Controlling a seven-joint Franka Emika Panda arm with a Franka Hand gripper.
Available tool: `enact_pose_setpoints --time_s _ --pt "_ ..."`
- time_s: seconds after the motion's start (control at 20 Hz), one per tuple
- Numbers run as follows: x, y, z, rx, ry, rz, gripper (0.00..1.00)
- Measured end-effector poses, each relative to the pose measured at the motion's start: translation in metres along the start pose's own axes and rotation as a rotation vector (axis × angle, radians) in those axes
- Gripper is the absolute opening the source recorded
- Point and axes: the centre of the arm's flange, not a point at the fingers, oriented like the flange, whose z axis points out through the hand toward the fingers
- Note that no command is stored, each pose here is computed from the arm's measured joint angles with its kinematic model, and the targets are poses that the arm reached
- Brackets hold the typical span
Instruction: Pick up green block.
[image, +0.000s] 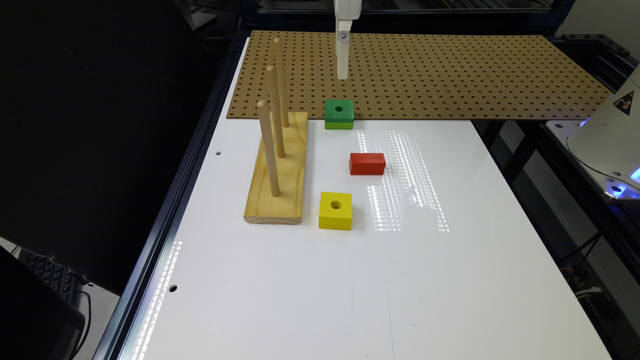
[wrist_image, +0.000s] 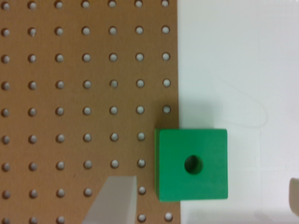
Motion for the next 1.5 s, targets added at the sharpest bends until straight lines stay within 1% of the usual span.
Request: enact_pose_setpoints --time_s 0.1,0.25,0.35,0.45,0.5,0.85,1.1,1.2,1.35,1.5 --pt "-0.0076 0.005 0.000 -0.0031 -0.0034 0.0001 1.00" --pt "-0.0214 0.014 -0.004 -0.0056 -0.0044 0.0002 1.00" --pt "-0.0285 0.018 -0.006 -0.0053 -0.0024 0.0002 1.00" --pt "-0.0332 0.021 -0.009 -0.0042 0.0007 0.0002 1.00" --pt "-0.0344 0.022 -0.010 -0.0035 0.0021 0.0002 1.00" --pt "-0.0343 0.022 -0.010 -0.0024 0.0039 0.0002 1.00" --pt "-0.0339 0.022 -0.010 0.0001 0.0079 0.0002 1.00" --pt "-0.0338 0.022 -0.010 0.0003 0.0082 0.0002 1.00" --pt "-0.0341 0.022 -0.005 0.0005 0.0079 0.0001 1.00" --pt "-0.0349 0.022 0.011 0.0025 0.0090 0.0001 1.00"
